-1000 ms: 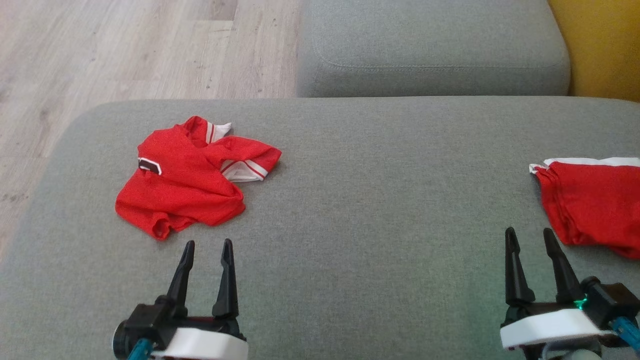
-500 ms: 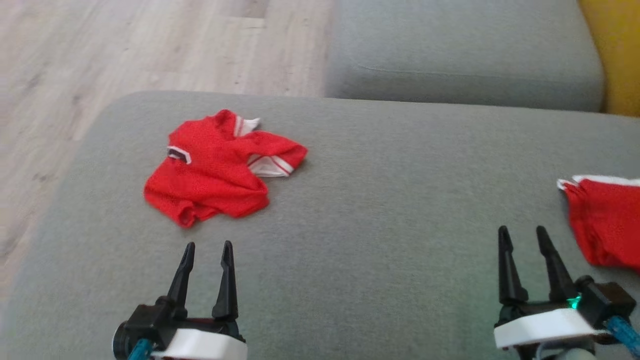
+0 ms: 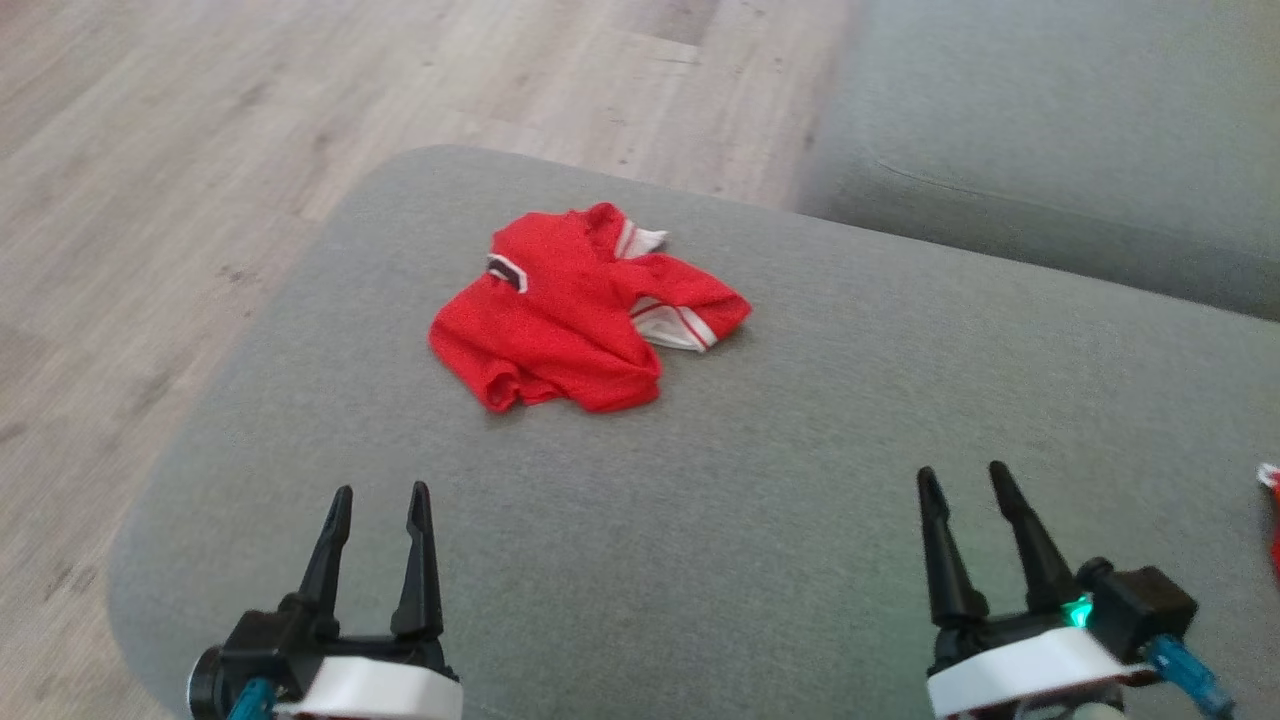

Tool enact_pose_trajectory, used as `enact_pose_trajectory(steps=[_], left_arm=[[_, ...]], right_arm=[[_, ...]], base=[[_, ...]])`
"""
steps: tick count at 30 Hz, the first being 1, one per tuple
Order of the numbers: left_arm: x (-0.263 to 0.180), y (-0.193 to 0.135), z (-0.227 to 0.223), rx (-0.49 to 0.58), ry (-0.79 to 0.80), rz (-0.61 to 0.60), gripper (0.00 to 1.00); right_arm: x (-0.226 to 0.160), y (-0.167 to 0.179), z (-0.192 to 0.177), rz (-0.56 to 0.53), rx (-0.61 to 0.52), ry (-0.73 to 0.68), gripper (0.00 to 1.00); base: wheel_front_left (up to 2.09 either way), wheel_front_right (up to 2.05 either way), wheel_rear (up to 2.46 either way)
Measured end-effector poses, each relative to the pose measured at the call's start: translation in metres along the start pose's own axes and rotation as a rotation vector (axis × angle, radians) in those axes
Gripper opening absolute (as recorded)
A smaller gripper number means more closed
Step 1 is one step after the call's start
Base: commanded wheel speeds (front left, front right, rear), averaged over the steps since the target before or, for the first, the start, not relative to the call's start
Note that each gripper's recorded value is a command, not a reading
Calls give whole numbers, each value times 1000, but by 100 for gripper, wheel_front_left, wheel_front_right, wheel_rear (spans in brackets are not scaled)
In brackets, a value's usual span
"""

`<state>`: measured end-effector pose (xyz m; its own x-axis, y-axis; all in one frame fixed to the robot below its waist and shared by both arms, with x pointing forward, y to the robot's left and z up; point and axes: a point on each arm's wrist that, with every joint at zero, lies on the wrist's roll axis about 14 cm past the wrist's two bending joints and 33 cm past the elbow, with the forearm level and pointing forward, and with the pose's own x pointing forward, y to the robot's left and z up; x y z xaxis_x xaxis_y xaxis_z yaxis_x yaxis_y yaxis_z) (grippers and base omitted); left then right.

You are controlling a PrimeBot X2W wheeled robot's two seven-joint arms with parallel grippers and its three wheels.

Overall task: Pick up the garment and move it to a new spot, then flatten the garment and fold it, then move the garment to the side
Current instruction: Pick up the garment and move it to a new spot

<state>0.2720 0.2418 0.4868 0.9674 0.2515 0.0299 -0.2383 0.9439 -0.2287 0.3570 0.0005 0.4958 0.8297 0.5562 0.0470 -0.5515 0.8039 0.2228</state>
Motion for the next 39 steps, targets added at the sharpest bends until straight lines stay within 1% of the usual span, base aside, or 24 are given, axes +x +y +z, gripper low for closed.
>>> enact_pose_trajectory(steps=[3, 8, 16, 19, 22, 24, 28, 31, 33, 35, 39], left_arm=[[-7, 10, 3, 2, -12, 27, 100], [-15, 26, 8, 4, -30, 82, 100], [-11, 23, 8, 8, -27, 65, 100], [-8, 20, 3, 33, -6, 47, 100], [-2, 15, -16, 81, 68, 2, 100], [12, 11, -20, 116, 104, -36, 100], [63, -6, -7, 237, 147, -144, 100], [102, -22, -6, 325, 220, -216, 100], [120, -29, -19, 327, 324, -229, 100], [129, -41, -39, 388, 444, -285, 100], [146, -64, -69, 410, 631, -373, 100]], right_arm=[[5, 17, -5, 54, 16, 17, 100], [10, 31, -10, 98, 17, 35, 100], [8, 31, -14, 97, 24, 46, 100], [7, 27, -15, 85, 29, 48, 100], [5, 18, -18, 58, 37, 51, 100], [5, 13, -19, 44, 40, 53, 100], [11, -3, -20, 8, 43, 48, 100], [20, -17, -18, -21, 44, 32, 100], [25, -27, -18, -41, 39, 26, 100], [28, -38, -19, -63, 36, 22, 100], [35, -57, -20, -99, 19, 13, 100]], base=[[0, 0, 0], [0, 0, 0], [0, 0, 0], [0, 0, 0], [0, 0, 0], [0, 0, 0], [0, 0, 0], [0, 0, 0], [0, 0, 0], [0, 0, 0], [0, 0, 0]])
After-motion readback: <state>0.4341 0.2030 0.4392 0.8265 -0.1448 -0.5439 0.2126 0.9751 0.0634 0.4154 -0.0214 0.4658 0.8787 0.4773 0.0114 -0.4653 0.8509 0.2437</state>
